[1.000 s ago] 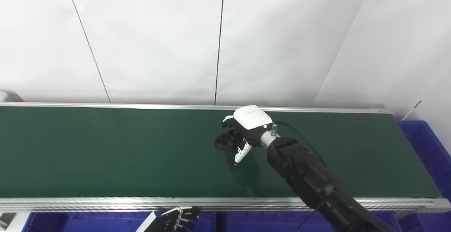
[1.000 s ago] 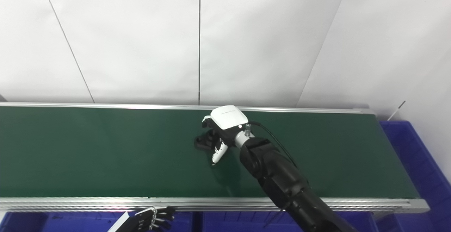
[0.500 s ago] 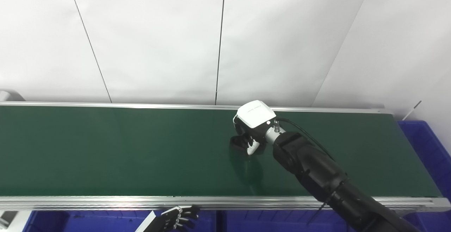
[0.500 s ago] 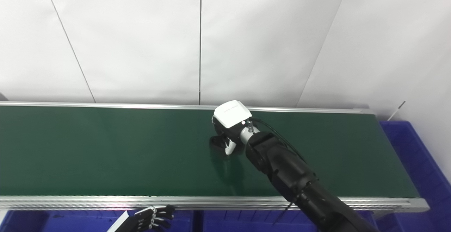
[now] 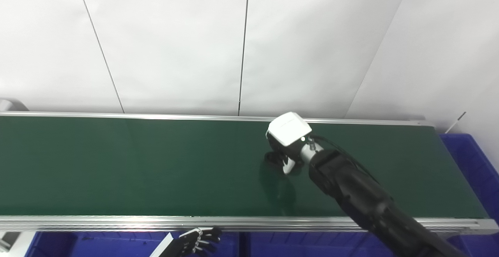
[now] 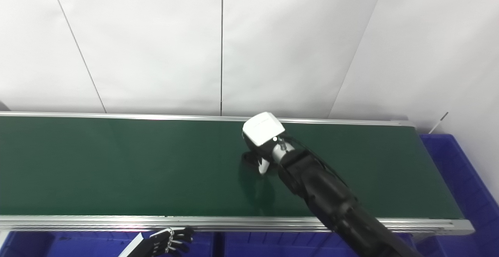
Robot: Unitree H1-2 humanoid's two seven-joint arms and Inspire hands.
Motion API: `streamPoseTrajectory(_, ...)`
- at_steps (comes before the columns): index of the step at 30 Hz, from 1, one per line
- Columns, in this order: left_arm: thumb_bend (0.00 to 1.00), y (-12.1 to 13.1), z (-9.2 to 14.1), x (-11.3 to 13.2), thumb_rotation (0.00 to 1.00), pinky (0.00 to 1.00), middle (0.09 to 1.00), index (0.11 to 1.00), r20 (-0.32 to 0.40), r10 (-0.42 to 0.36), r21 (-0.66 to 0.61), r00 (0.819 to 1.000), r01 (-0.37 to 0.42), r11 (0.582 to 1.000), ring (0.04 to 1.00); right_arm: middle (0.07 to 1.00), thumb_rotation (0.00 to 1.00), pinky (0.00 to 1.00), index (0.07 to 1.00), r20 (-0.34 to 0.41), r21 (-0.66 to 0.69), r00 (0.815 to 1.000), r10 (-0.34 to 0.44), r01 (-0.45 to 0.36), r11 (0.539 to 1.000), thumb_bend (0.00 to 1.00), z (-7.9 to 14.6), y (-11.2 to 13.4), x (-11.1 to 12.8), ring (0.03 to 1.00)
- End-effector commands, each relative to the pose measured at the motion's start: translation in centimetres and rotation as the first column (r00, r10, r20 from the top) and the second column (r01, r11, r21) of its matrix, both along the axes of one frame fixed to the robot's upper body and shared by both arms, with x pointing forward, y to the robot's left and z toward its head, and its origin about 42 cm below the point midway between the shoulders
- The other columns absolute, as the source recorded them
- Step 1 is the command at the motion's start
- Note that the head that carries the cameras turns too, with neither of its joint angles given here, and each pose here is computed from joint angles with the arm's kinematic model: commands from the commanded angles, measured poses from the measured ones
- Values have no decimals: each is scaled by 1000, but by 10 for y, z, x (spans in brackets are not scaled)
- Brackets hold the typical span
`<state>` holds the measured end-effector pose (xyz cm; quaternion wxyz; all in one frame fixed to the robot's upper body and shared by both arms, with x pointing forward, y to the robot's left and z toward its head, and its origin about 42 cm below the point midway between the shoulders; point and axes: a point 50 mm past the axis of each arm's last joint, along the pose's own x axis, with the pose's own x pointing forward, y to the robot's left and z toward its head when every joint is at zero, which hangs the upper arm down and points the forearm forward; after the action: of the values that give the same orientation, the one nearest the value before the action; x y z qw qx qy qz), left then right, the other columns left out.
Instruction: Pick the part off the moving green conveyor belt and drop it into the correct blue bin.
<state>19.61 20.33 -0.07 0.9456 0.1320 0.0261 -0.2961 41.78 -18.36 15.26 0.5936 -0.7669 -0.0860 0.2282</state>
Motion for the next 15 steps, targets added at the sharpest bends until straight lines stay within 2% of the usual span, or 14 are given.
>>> streamPoseTrajectory(1,852,-5,14,9,232,594,754,769,82,0,-31,997,2,1000,681,212,133,75,484,92,107,996,20,-30,994,525,39,3,-3,132)
streamPoseTrajectory(4,851,-5,15,10,238,597,759,767,84,-1,-34,996,4,999,691,220,130,74,486,131,237,991,5,-36,971,525,65,2,-24,138)
streamPoseTrajectory(8,852,-4,16,9,216,595,762,765,80,-3,-49,997,7,999,693,250,128,103,488,154,311,988,-16,-34,950,522,91,-2,-54,171)
streamPoseTrajectory(15,852,-3,23,7,191,591,754,759,95,-9,-62,995,15,998,680,278,125,134,487,144,474,987,-78,0,881,522,105,-16,-110,206)
